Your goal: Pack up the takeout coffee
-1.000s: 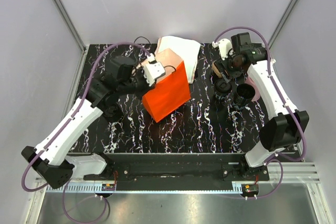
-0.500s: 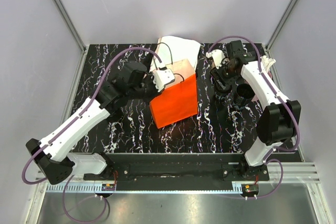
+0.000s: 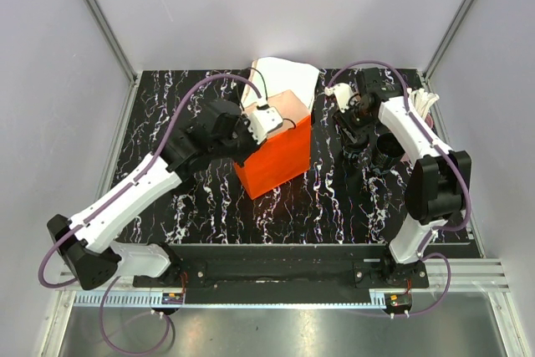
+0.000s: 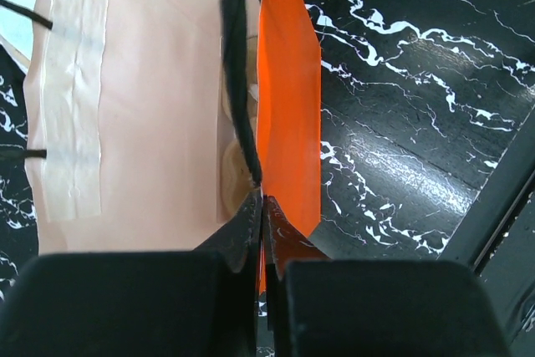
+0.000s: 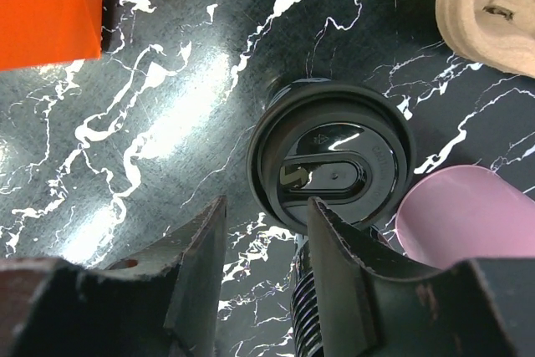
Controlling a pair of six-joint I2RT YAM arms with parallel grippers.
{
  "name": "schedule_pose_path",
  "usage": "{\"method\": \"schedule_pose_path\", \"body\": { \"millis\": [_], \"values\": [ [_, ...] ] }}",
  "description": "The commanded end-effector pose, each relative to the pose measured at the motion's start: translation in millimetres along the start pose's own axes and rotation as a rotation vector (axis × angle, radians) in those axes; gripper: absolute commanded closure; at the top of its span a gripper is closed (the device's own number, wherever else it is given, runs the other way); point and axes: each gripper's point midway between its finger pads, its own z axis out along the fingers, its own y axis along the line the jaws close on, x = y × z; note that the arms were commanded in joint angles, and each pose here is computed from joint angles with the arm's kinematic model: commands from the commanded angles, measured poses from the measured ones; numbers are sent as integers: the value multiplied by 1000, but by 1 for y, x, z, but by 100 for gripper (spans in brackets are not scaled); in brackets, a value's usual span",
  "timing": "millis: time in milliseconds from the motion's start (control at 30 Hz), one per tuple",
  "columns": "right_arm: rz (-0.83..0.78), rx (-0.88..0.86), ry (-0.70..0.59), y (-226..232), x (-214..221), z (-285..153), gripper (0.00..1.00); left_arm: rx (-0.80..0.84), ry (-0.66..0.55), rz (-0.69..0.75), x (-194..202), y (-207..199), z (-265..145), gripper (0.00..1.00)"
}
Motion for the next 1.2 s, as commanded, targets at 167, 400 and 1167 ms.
{"method": "schedule_pose_path", "body": {
  "millis": [167,400,1167],
  "values": [
    [9,21,-13,-4,-4,7,58,-82,-57,-96,-26,14,8,98],
    [11,16,-1,-3,-2,11,64,-46,-91,-134,-43,7,5,94],
    [15,31,18,-4,4,11,95,-140,-200,-136,-64,30,-38,52]
  ]
}}
